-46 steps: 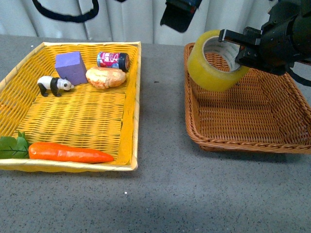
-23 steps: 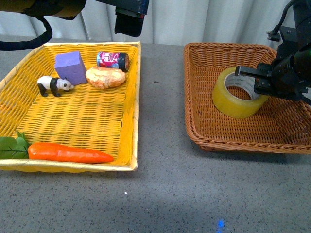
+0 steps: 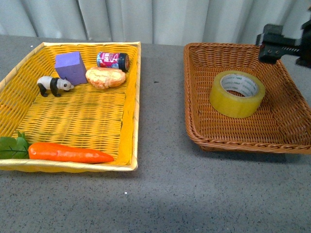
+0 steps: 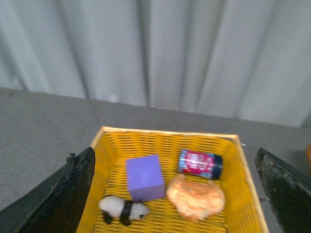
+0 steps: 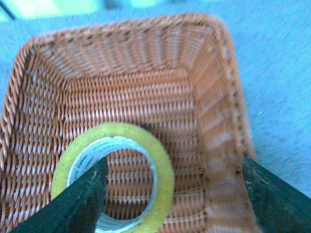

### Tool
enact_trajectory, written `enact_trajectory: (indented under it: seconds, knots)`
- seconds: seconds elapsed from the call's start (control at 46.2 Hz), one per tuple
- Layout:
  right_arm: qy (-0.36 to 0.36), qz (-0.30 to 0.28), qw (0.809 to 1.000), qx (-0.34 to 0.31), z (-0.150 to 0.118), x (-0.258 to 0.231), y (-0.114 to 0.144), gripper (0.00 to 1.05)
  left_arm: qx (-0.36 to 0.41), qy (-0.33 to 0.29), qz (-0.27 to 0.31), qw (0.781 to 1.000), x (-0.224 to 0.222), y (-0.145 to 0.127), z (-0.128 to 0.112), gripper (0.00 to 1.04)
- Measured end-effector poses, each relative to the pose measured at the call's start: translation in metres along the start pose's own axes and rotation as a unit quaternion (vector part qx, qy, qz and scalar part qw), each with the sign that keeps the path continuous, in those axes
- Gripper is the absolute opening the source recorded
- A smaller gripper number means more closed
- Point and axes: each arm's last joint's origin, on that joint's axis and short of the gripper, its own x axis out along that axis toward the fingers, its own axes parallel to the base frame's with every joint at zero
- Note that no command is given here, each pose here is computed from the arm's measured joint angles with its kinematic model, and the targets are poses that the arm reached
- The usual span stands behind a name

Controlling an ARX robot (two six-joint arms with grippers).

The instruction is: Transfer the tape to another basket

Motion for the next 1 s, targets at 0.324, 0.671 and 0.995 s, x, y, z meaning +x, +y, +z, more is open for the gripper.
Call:
enact_trajectory:
  seconds: [0.324, 0.671, 0.995]
  knots:
    - [-0.313, 0.023, 0.948, -0.057, -0.028, -0.082, -0.016, 0.53, -0.011, -0.064, -0.108, 0.992, -0.047, 0.039, -0.023, 0.55]
    - [-0.317, 0.019, 0.946, -0.060, -0.073, -0.147, -0.037, 0.01, -0.007, -0.066, -0.104, 0.992, -0.104, 0.071, -0.047, 0.04]
    - [-0.316, 0.020, 0.947, -0.061, -0.101, -0.183, -0.041, 0.01, -0.006, -0.061, -0.103, 0.993, -0.135, 0.090, -0.068, 0.04]
